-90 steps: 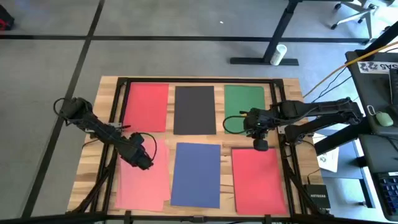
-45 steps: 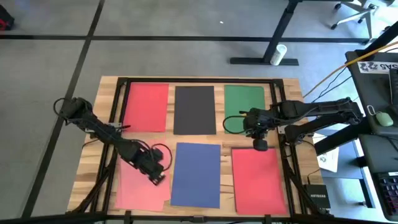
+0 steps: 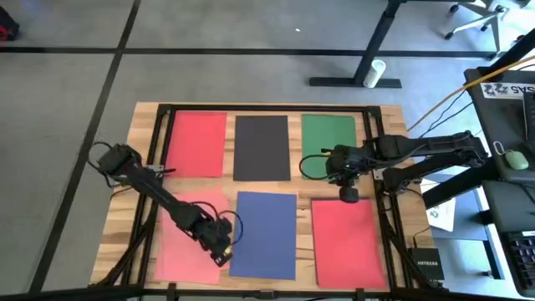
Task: Organize paper
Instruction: Adjust the blue paper
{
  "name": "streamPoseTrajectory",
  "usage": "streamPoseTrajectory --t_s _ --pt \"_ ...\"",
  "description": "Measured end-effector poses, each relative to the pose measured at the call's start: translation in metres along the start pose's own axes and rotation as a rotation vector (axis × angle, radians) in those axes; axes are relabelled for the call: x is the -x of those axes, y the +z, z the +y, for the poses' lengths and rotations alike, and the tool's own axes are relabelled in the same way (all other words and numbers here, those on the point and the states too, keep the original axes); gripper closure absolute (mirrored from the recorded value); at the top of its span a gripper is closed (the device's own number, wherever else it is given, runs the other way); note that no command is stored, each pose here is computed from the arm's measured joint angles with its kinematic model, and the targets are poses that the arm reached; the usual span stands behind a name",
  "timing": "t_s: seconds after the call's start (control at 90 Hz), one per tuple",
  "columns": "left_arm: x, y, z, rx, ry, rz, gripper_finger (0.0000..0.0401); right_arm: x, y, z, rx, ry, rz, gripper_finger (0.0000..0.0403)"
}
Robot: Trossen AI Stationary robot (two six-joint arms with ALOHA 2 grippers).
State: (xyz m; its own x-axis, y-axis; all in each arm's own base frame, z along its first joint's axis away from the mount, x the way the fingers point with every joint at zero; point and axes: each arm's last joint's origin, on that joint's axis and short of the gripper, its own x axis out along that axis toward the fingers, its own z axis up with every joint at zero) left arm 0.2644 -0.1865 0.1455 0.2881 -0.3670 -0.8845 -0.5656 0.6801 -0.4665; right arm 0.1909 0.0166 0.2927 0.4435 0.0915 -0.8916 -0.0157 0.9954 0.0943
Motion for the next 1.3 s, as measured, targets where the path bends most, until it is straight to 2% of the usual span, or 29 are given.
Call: streamPoseTrajectory --t_s 0.067,0.267,0.456,0.667,0.933,1.3 --pt "0.001 0.002 -0.008 -0.013 -0.015 -0.008 0.0258 0.000 0.002 0.000 0.001 0.002 -0.018 0.0343" --pt "0.015 0.009 -0.030 -0.186 -0.007 -0.154 0.0282 0.000 0.005 0.001 0.002 0.005 -0.054 0.0343" --pt "0.015 0.016 -0.015 -0.253 0.130 -0.168 0.0338 0.000 0.007 0.001 0.002 0.007 -0.068 0.0343" --pt "0.013 0.031 -0.009 -0.324 0.133 -0.188 0.0396 0.000 0.007 0.001 0.002 0.007 -0.067 0.0343" --pt "-0.010 0.038 0.000 -0.325 0.156 -0.081 0.0401 0.000 0.006 0.001 0.002 0.006 -0.064 0.0343" --pt "-0.008 0.031 -0.007 -0.305 0.180 -0.053 0.0401 0.000 0.005 0.001 0.002 0.005 -0.057 0.0343"
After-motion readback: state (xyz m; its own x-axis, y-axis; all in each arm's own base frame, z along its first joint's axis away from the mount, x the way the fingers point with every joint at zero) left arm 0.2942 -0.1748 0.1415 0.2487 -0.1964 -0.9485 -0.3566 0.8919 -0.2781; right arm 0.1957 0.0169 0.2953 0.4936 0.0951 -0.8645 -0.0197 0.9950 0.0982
